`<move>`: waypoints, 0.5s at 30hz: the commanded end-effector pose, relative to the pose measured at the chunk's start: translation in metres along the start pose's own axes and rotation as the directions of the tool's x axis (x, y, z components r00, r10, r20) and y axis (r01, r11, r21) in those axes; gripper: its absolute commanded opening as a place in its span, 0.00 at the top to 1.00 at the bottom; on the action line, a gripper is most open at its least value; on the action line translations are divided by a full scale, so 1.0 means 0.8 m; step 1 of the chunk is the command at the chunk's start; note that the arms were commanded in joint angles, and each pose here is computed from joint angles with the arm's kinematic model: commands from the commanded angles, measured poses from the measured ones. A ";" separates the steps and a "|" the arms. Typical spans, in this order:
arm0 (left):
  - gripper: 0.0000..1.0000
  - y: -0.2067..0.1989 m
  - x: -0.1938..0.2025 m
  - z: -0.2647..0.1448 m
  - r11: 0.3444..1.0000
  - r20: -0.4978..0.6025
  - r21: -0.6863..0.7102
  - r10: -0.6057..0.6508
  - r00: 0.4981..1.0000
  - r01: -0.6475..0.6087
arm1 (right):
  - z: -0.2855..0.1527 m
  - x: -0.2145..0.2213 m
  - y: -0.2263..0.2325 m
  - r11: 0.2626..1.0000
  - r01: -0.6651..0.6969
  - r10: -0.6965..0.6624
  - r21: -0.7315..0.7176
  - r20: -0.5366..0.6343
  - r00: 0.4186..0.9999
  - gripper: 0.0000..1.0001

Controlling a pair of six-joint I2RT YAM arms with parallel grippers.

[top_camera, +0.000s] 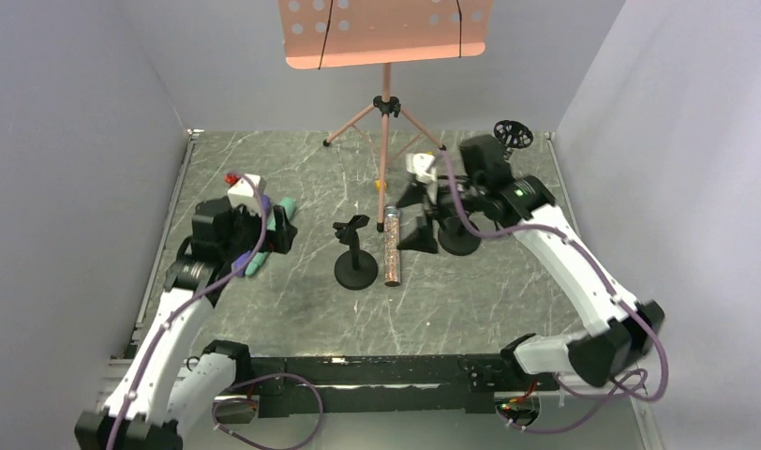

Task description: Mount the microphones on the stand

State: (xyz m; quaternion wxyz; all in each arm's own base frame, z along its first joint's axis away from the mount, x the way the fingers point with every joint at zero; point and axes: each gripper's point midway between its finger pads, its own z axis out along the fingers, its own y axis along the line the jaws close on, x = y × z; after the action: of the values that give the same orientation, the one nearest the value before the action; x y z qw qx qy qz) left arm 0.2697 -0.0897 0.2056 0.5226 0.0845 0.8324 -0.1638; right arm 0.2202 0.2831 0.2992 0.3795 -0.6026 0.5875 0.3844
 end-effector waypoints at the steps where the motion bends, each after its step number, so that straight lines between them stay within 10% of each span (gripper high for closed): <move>1: 0.01 0.037 -0.004 0.035 0.994 -0.115 -0.103 0.010 0.993 -0.022 | -0.025 0.031 0.023 0.999 0.016 -0.010 -0.033 0.180 0.984 0.00; 15: 0.13 0.104 0.067 0.145 0.978 -0.583 -0.079 0.111 0.805 -0.192 | -0.034 0.085 0.029 1.000 0.019 -0.015 -0.018 0.199 0.980 0.00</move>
State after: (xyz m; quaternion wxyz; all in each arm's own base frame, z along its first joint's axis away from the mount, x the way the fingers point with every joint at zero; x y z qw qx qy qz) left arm 0.3648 -0.0632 0.1025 0.2941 0.1337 0.9449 -0.0537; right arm 0.1994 0.2254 0.2336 0.3997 -0.5443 0.5879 0.4453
